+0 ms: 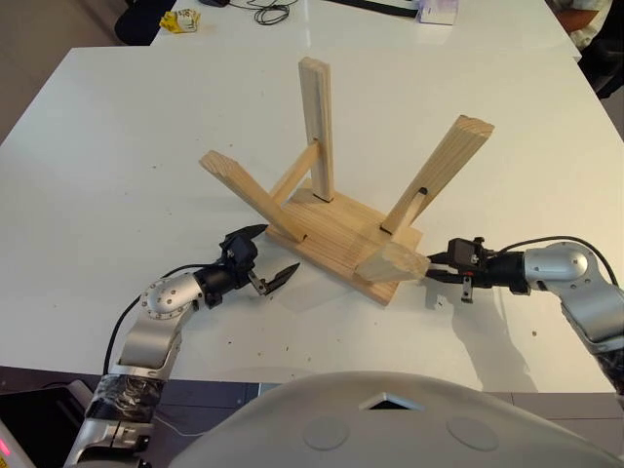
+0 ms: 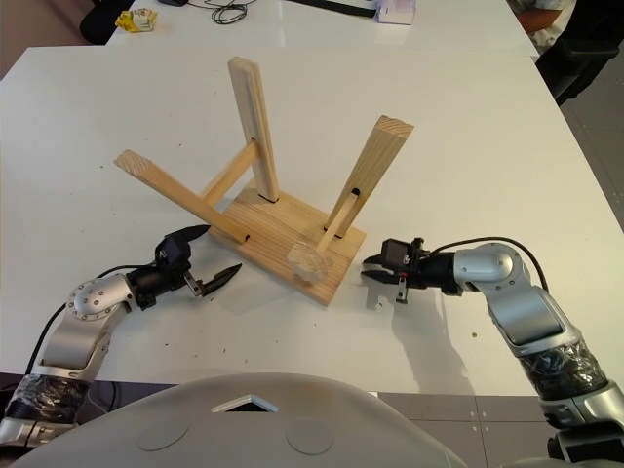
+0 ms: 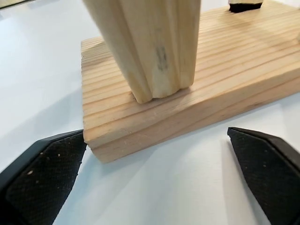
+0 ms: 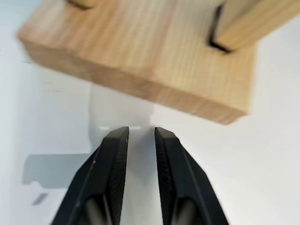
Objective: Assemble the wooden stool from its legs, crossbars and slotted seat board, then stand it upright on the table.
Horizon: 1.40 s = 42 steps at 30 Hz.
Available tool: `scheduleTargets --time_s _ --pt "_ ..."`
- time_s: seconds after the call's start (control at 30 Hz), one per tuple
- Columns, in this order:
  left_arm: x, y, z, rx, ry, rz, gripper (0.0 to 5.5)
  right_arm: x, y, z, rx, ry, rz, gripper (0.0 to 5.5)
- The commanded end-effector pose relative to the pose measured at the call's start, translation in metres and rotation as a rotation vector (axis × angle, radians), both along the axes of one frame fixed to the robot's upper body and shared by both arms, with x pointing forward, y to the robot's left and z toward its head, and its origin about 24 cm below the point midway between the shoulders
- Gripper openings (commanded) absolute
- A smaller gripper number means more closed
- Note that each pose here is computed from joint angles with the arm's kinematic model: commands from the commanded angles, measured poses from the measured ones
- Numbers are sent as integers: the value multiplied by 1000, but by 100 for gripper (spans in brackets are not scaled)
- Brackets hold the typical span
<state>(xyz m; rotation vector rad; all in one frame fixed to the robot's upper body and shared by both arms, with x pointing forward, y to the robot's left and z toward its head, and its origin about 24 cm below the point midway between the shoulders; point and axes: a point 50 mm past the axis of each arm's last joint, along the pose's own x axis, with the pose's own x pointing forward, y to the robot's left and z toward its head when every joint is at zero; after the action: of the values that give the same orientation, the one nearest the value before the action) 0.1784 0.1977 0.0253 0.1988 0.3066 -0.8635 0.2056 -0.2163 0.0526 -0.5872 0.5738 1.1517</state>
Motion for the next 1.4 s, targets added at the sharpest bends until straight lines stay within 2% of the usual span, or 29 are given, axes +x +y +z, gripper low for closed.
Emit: scheduleTargets --time_s 0.03,0.5,0.7,0.83,0.97,1.1,1.2,1.27,1.4 --pt "-6 -2 10 -12 17 -16 540 13 0 4 0 -69 -39 103" --pt "-17 -15 29 -57 37 -20 540 40 20 3 65 -191 -97 103" --pt "-14 -9 31 -54 45 2 540 50 -1 9 24 -233 -156 103" --pt "-15 -6 34 -55 45 17 540 34 -26 19 20 -152 -174 103" --pt "-21 -4 37 -82 66 47 540 12 -34 34 55 -70 -137 103" --pt "-27 -5 38 -145 129 96 540 1 -32 37 55 -44 -116 103" --pt "-27 -6 42 -183 151 115 499 -3 -27 34 64 -40 -117 99" --pt "-21 2 43 -134 128 136 478 -6 -23 32 72 -33 -116 99" --pt "-5 25 46 -15 53 190 478 -12 -21 32 72 -19 -106 99"
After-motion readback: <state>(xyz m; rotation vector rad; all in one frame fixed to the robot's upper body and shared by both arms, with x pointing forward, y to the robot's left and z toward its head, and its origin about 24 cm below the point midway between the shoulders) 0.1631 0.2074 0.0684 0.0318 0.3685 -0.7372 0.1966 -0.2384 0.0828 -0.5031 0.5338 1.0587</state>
